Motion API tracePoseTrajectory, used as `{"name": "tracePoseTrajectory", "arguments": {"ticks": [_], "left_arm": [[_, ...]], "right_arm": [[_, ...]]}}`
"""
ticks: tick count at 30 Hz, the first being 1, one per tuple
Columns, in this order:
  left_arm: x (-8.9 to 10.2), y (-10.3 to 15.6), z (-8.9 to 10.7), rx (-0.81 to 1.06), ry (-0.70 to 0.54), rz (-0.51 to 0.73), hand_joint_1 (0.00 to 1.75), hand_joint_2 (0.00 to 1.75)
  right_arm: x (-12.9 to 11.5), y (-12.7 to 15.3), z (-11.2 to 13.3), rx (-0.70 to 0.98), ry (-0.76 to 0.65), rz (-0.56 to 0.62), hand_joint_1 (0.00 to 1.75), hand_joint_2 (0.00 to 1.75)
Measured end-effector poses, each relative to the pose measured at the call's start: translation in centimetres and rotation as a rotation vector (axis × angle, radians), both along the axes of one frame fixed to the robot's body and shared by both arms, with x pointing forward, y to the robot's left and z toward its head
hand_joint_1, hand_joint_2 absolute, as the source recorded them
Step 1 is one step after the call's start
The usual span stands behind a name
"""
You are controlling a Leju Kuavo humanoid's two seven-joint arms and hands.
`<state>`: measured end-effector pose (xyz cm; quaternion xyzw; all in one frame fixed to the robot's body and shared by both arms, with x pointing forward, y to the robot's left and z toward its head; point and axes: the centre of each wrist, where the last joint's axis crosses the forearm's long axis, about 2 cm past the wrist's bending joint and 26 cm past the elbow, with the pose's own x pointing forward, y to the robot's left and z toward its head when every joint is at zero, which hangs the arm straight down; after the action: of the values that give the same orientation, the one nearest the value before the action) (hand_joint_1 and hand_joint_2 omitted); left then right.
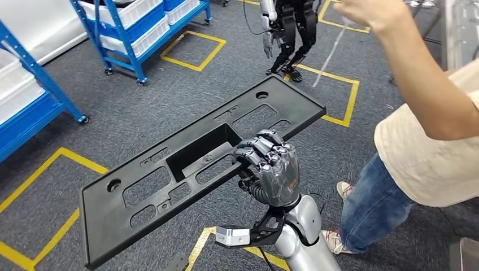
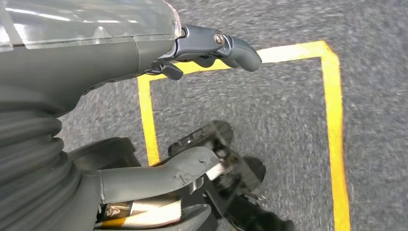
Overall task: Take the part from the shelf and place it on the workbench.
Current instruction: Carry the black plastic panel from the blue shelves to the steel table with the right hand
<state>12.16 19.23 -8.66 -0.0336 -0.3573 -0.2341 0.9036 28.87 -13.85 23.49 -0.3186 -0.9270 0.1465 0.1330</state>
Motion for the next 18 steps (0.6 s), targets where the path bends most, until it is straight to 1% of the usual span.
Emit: {"name": "tracePoseTrajectory", "arguments": {"ticks": [4,15,18], "left_arm": [[-0.26,-0.01,-0.07,0.000,0.006,-0.002,0.00,1.75],[0.35,0.02,0.09,0.000,-0.006,-0.009,0.00,1.75],[0.02,0.19,-0.03,-0.001,0.003,-0.009,0.00,1.75]], "right_arm": [[-0.02,-0.10,-0.13,-0.002,0.004,-0.001,1.75,1.75],[0.48,-0.04,0.43,0.007,0.002,-0.005,1.75,1.75],[0.56,0.02,0.39,0.007,0.007,-0.006,1.75,1.75]]}}
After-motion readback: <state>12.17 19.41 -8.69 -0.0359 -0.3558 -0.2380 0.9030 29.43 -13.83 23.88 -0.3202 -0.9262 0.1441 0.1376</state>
